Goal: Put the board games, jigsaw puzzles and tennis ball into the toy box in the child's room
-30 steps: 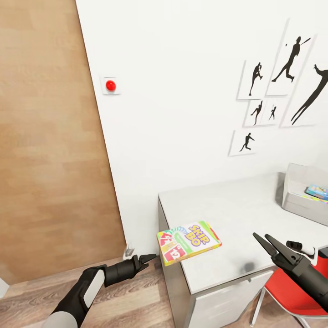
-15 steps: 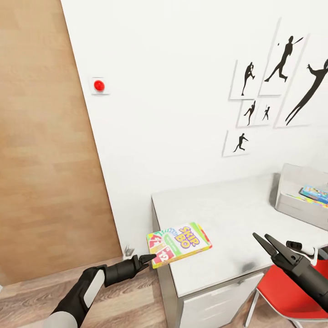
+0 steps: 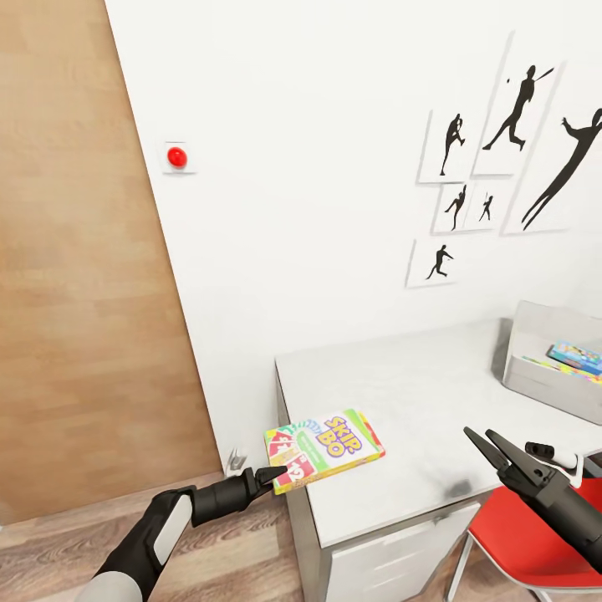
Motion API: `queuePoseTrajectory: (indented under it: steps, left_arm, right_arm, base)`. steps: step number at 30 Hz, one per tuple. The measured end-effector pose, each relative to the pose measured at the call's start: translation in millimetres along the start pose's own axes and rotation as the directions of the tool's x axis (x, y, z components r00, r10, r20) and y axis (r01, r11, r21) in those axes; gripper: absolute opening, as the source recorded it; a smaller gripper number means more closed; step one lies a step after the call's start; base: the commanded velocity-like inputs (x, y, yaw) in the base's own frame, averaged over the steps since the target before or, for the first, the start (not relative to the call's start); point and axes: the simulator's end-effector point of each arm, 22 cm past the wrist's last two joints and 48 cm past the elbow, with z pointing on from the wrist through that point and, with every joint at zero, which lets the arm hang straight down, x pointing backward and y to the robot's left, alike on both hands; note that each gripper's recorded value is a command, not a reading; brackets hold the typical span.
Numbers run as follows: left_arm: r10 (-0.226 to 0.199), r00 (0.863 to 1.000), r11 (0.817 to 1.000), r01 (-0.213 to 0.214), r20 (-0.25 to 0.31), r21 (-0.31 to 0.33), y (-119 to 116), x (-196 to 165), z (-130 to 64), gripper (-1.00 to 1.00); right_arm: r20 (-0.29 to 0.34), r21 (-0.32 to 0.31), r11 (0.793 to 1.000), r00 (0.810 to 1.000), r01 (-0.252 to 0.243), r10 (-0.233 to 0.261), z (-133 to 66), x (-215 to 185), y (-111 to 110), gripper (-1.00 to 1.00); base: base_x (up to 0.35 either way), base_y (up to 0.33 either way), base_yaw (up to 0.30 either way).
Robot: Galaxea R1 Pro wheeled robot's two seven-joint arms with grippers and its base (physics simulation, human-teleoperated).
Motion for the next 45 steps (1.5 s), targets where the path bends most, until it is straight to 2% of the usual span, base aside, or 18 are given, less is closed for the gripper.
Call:
queuePoseTrajectory:
  steps: [38,45]
  left_arm:
    - [-0.001,1.0,1.0,0.001,-0.001,0.0,0,0,0.5,1.0]
    - [-0.001,1.0,1.0,0.001,-0.001,0.001,-10,-2,-2.6,1.0]
  right_arm:
    - [0.001,-0.001,1.0,1.0,-0.001,0.001,0.2,0,0,1.0]
    - [0.003,-0.001,1.0,1.0,-0.003,0.003,3.7,-5,8,1.0]
  base:
    - [0.0,0.0,0.0]
    - [0.0,0.0,0.0]
